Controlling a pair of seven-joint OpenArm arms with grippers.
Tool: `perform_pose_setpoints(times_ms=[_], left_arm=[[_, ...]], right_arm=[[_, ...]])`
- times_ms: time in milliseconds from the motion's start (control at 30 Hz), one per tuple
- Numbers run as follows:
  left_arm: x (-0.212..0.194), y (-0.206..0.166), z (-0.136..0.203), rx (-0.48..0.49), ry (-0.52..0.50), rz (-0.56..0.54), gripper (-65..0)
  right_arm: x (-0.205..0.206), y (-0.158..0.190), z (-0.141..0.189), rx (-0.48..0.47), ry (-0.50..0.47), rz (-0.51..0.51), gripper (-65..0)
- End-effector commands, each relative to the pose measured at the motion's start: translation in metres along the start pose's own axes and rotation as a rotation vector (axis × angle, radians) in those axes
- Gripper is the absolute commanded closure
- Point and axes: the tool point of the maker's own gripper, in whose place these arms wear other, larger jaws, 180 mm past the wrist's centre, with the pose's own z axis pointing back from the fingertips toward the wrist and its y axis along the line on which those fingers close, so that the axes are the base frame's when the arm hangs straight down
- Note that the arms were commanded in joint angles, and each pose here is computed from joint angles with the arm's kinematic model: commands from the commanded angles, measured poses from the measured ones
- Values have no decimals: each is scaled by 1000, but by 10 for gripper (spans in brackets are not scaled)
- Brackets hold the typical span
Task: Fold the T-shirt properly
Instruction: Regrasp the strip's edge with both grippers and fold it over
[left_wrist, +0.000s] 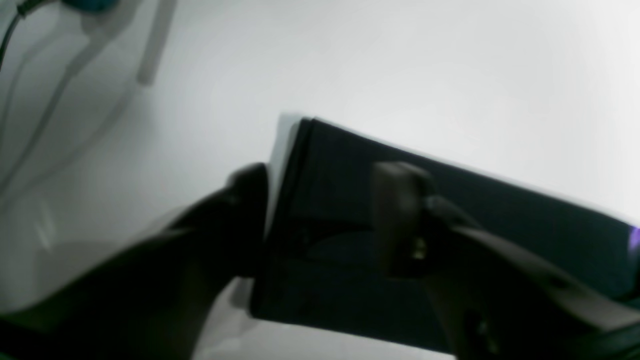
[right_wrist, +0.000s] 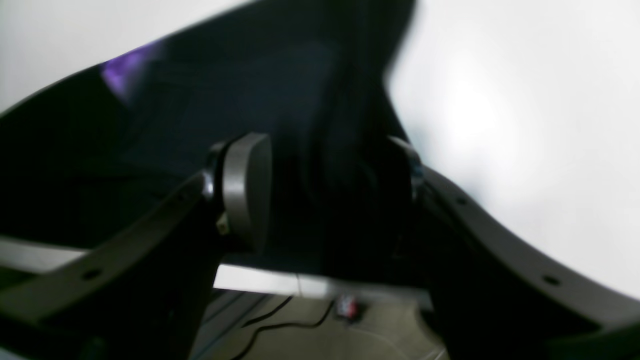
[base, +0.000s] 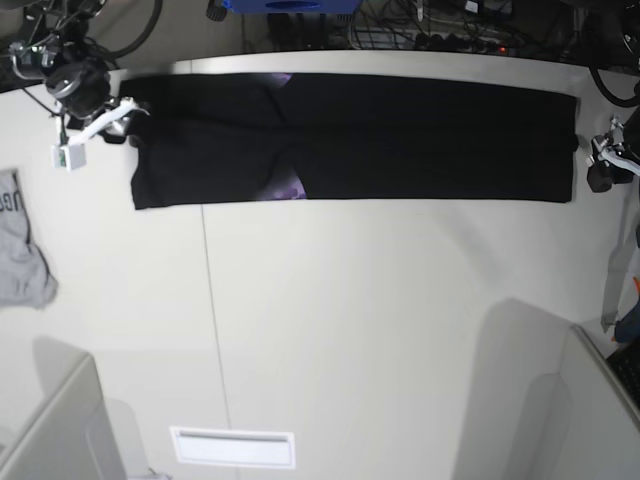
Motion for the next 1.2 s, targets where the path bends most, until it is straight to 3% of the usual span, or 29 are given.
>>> perform_pose_setpoints(times_ms=[0,67,100,167,300,467,667,967,1167], left_arm=[[6,-5,4,-12,-27,-9,-351],[-1,-10,-1,-27,-30,27,-285],[-3,-14,-6,-36,-27,34,-212],[-12,-14,-17,-12,1,18,0],[-43,-16,-47,48,111,-53,0],[-81,0,-71,136,214,-32,0],[-96,-9,-102,144,279,-25,0],[-62,-50,-142,50,239,40,0],[-25,-62,-136,27,147,12,0]], right_arm=[[11,7,2,26,-36,35,-314],[13,16,-4,57,-34,58,-242],[15,19,-7,66,-31,67,-185],[18,25,-12,87,-30,78,-21],[10,21,-28,104,10,35,0],[-15,3,-51,105,105,-63,0],[-17,-34,-89,-4,155,-61,0],[29,-49,-137,-47,109,-74,0],[58,-48,-136,-70,67,-19,0]])
